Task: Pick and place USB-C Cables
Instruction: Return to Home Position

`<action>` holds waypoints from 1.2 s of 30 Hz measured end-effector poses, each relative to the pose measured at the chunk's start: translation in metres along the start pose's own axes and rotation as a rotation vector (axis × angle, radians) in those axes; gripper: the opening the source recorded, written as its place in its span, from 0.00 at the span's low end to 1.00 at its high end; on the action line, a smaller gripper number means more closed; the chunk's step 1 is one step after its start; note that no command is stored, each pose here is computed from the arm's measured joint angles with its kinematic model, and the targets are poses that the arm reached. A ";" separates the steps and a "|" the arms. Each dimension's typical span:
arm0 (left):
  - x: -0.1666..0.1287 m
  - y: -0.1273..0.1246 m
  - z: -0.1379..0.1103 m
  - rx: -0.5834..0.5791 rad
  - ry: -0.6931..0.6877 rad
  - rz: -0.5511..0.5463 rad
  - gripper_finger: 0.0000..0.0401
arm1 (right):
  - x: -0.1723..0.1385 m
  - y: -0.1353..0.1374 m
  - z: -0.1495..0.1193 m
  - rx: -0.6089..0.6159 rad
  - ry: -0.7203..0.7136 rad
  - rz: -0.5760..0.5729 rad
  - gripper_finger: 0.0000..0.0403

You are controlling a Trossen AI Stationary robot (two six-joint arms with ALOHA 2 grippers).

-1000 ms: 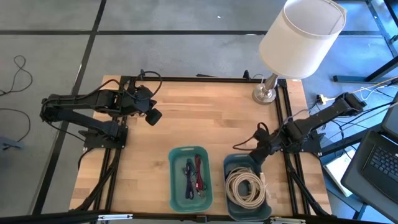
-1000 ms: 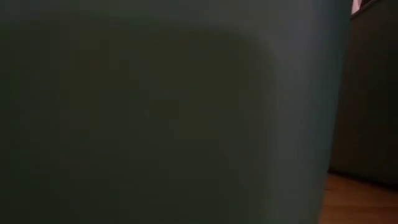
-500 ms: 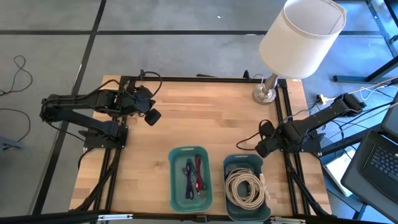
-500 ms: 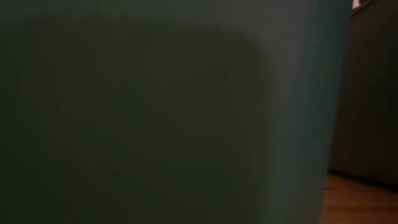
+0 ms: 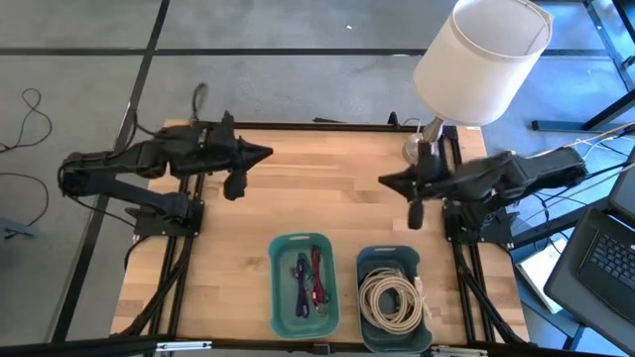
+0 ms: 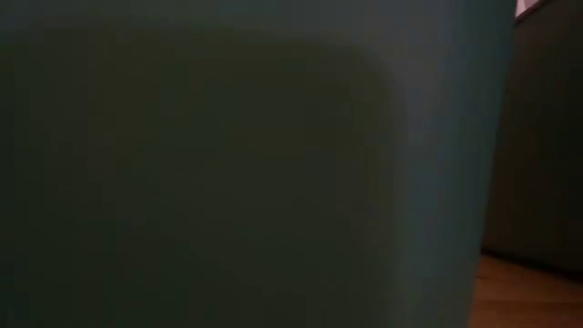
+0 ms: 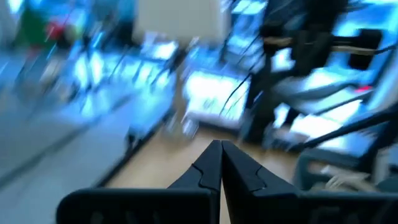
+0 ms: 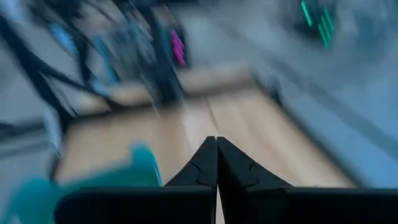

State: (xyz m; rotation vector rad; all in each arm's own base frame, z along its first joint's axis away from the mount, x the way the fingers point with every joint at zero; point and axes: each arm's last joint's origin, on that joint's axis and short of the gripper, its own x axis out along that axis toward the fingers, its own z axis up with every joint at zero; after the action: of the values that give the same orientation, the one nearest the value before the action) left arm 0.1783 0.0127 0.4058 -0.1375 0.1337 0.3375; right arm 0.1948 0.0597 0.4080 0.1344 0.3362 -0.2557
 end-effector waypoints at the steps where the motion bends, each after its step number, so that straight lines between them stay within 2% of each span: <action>1: -0.002 -0.001 0.005 0.028 -0.049 -0.041 0.00 | -0.003 0.001 0.013 -0.035 -0.074 0.049 0.00; 3: -0.006 -0.001 0.014 0.078 -0.125 -0.127 0.01 | -0.008 0.002 0.035 -0.097 -0.221 0.169 0.00; 6: -0.015 -0.001 0.024 0.102 -0.219 -0.303 0.00 | -0.009 0.000 0.052 -0.157 -0.359 0.327 0.00; 9: -0.025 0.000 0.031 0.121 -0.275 -0.503 0.00 | 0.002 -0.004 0.053 -0.166 -0.333 0.398 0.00; 11: -0.029 0.003 0.029 0.116 -0.272 -0.567 0.00 | 0.020 -0.005 0.046 -0.160 -0.244 0.392 0.00; 14: -0.027 0.009 0.003 0.043 -0.209 -0.576 0.00 | 0.052 -0.003 0.029 -0.154 -0.120 0.411 0.00; 17: -0.023 0.017 -0.040 -0.074 -0.157 -0.570 0.00 | 0.076 -0.003 0.013 -0.133 -0.027 0.414 0.00; 22: -0.029 0.029 -0.108 -0.259 -0.217 -0.572 0.00 | 0.097 -0.008 -0.016 -0.043 0.086 0.377 0.00; 27: -0.035 0.038 -0.168 -0.395 -0.162 -0.551 0.00 | 0.115 -0.011 -0.059 0.018 0.139 0.347 0.00; 31: -0.036 0.041 -0.193 -0.399 -0.136 -0.557 0.00 | 0.125 -0.017 -0.093 0.051 0.141 0.319 0.00; 36: -0.032 0.043 -0.212 -0.263 -0.123 -0.538 0.01 | 0.129 -0.024 -0.128 0.041 0.191 0.251 0.01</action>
State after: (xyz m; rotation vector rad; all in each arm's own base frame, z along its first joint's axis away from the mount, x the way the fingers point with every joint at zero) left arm 0.1107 0.0095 0.1974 -0.4023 -0.0722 -0.1760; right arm 0.2662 0.0293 0.2416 0.2399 0.4996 -0.0004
